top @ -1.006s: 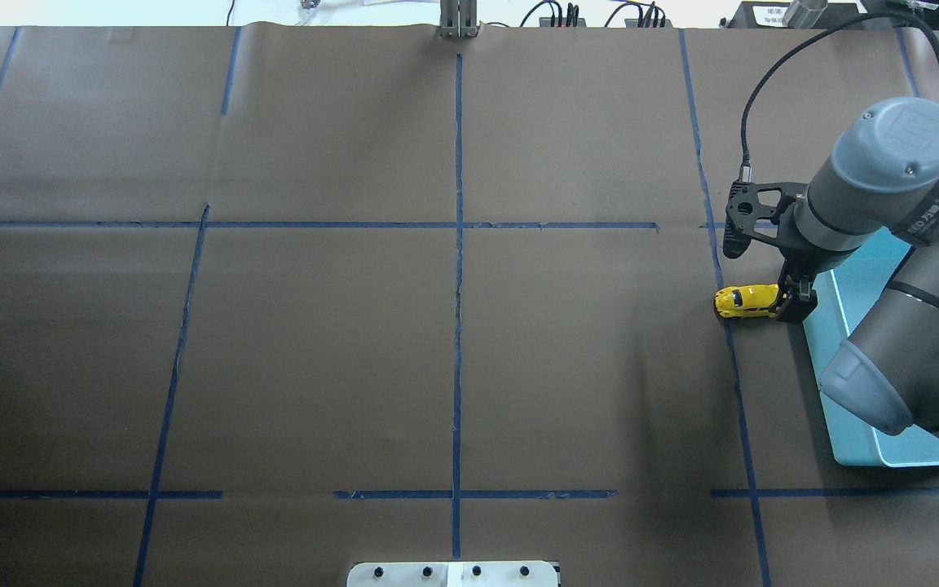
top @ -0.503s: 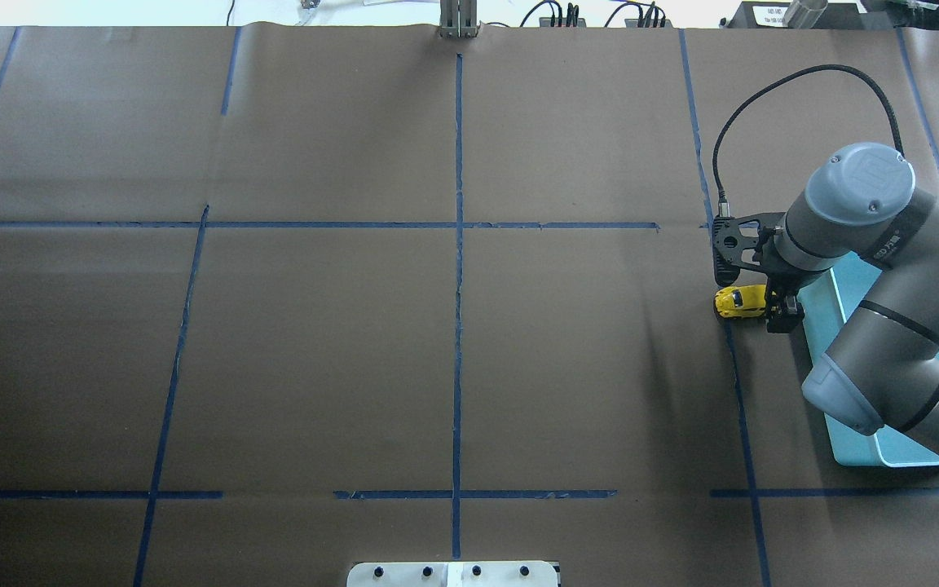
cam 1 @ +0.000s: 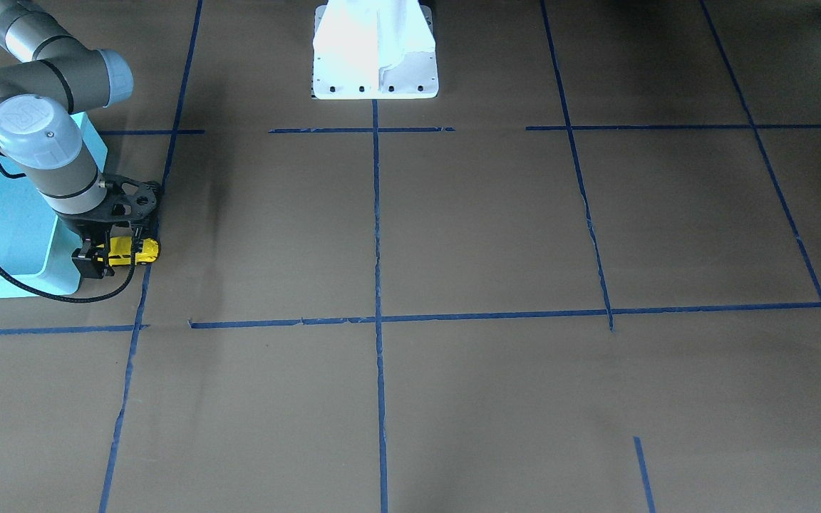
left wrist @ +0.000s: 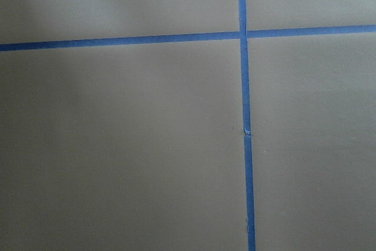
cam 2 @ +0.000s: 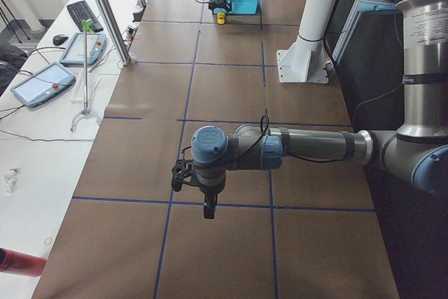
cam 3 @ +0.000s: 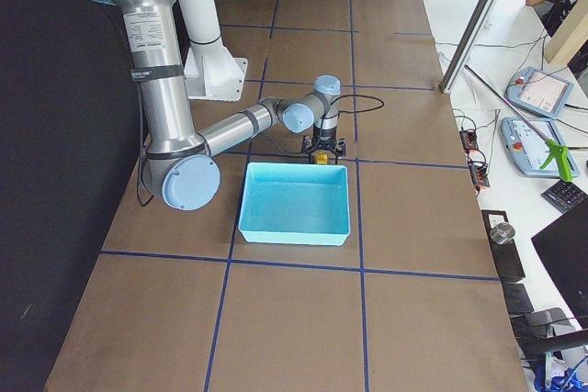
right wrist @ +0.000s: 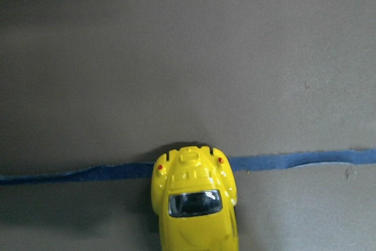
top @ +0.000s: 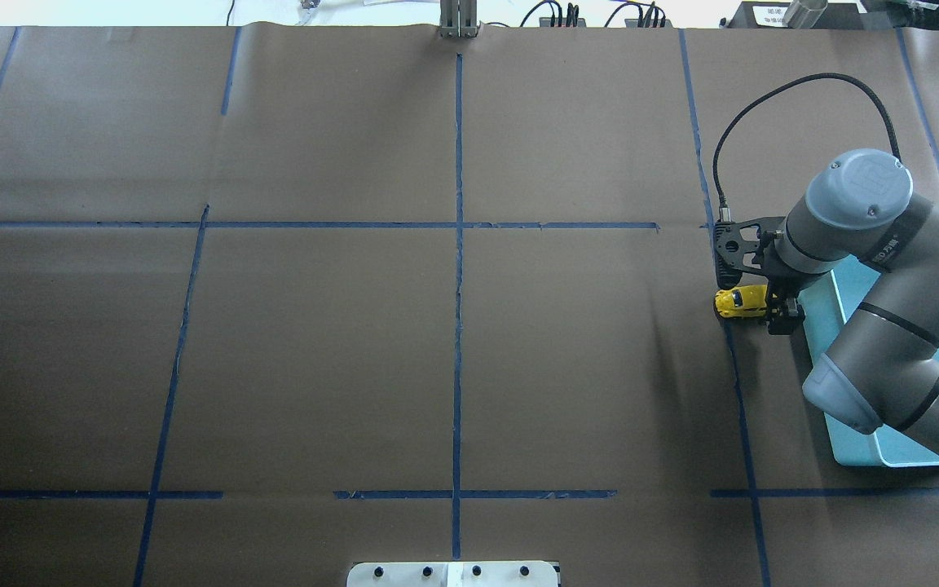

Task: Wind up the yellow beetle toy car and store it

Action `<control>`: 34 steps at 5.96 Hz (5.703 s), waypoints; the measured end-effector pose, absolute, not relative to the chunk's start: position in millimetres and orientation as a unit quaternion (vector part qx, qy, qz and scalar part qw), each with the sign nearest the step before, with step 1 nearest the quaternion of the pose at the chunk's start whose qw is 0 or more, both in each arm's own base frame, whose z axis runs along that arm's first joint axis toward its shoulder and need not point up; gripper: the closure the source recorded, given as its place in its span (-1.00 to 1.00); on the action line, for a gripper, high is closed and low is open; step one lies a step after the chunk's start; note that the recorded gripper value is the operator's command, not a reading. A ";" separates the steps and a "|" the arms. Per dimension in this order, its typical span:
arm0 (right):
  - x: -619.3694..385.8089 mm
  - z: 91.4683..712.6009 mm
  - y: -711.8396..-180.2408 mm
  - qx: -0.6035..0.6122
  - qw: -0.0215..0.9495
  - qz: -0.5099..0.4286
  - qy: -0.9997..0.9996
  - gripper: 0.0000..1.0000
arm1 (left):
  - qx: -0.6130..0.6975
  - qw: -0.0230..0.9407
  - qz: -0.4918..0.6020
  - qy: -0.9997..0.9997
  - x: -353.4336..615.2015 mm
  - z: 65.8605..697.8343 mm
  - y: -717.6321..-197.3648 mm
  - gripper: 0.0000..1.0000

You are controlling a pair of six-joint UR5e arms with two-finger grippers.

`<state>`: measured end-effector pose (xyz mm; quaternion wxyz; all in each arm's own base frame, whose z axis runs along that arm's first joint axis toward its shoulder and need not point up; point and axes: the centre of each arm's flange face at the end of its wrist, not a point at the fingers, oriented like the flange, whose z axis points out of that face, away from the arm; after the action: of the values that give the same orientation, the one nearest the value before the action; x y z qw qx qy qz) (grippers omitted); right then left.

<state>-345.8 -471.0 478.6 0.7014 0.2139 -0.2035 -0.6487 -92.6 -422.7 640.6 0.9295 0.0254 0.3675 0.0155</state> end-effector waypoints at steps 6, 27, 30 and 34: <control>-357.3 503.2 -473.4 0.220 0.690 -0.652 -0.224 0.99 | 0.030 0.930 0.018 0.366 -92.4 640.1 -423.7 -1.00; -202.6 631.7 -400.5 0.250 0.680 -0.635 -0.266 -1.00 | 0.043 0.930 0.025 0.365 -91.1 638.5 -427.2 -1.00; -200.0 620.7 -399.2 0.259 0.675 -0.637 -0.268 -1.00 | 0.044 0.930 0.026 0.365 -91.1 638.3 -426.9 -1.00; -86.4 549.9 -412.4 0.170 0.781 -0.506 -0.324 -1.00 | 0.047 0.930 0.026 0.365 -91.1 634.9 -427.7 -1.00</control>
<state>-86.4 -412.4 549.9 0.7815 0.1698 -0.3238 -0.5056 -91.1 -427.7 634.9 0.9295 0.0470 0.3648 0.0264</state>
